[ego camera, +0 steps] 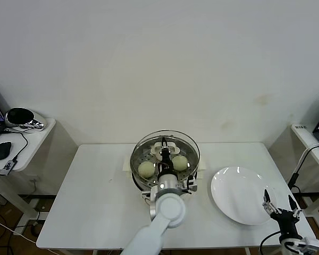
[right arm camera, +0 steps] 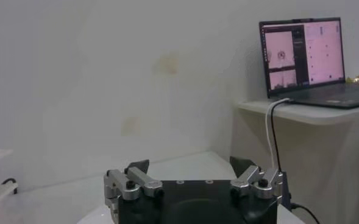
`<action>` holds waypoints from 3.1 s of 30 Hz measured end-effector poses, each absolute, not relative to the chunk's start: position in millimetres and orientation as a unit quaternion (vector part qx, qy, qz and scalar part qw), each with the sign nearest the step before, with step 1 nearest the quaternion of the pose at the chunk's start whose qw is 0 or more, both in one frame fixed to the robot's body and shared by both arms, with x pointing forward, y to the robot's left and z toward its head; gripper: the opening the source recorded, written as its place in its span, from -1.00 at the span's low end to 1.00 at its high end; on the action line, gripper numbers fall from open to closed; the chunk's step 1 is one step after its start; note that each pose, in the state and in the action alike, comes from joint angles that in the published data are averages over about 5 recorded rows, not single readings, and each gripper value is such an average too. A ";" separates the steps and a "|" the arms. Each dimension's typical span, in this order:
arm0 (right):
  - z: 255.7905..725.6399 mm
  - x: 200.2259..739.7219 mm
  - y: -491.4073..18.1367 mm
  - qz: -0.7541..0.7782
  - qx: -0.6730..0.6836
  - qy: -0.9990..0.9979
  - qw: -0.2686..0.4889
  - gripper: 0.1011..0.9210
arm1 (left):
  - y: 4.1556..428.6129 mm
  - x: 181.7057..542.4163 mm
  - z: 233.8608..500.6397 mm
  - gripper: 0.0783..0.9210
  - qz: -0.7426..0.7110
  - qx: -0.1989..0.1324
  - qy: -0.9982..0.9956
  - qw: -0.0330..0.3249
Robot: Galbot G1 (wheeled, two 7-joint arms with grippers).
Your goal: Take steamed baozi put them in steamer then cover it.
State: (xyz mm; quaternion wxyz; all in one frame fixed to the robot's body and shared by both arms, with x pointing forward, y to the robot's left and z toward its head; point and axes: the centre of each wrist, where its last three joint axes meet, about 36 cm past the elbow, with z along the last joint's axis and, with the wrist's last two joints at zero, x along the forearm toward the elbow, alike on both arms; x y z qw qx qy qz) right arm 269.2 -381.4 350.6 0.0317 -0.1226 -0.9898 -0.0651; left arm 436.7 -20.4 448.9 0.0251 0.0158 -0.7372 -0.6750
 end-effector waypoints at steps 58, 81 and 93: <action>346.3 269.6 -381.1 -0.061 -0.119 -0.990 0.034 0.76 | -19.5 440.9 427.6 -0.78 -0.692 0.001 -0.720 0.055; 345.4 267.2 -385.3 -0.059 -0.123 -0.990 0.036 0.76 | -14.8 405.8 451.4 0.72 -0.665 -0.007 -0.747 0.025; 348.5 267.8 -387.5 -0.058 -0.117 -0.991 0.034 0.76 | 9.6 377.1 467.9 0.77 -0.636 -0.004 -0.771 0.027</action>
